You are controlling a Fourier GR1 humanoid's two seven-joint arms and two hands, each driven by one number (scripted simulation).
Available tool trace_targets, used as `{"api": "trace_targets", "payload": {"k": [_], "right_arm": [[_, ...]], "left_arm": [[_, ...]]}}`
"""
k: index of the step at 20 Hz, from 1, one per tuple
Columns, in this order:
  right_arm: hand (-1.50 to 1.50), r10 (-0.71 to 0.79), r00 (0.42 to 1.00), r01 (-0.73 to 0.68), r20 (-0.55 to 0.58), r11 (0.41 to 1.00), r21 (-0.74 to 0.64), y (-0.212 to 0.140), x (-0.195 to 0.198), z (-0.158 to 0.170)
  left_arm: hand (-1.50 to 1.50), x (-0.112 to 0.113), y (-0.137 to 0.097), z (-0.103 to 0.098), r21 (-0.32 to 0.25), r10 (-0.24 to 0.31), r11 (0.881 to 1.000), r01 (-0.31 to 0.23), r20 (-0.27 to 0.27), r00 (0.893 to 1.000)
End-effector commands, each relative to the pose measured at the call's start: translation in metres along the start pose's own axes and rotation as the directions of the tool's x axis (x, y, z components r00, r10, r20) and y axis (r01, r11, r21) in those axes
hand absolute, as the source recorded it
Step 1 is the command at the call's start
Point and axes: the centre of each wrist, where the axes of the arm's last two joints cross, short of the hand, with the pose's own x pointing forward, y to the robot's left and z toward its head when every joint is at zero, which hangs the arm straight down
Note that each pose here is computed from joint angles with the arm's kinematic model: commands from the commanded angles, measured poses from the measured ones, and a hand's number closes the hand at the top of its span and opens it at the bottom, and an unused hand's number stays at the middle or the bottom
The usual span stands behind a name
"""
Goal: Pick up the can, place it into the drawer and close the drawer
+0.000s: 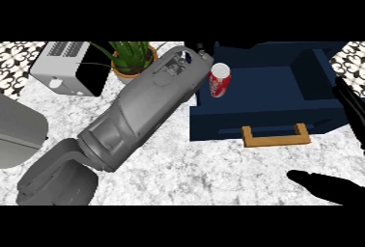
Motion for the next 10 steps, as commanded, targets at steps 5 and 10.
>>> {"api": "trace_targets", "payload": {"k": [5,10], "right_arm": [[-1.50,0.266,0.964,-0.263,-0.009,0.956,0.133,0.058,-0.020,-0.008],[-1.50,0.336,0.940,-0.327,-0.057,0.937,0.124,0.089,-0.040,-0.022]], "left_arm": [[-1.50,0.020,-0.007,0.003,-0.025,0.021,0.999,-0.021,-0.009,1.000],[-1.50,-0.003,0.011,0.003,0.002,-0.002,1.000,0.002,-0.028,1.000]]}}
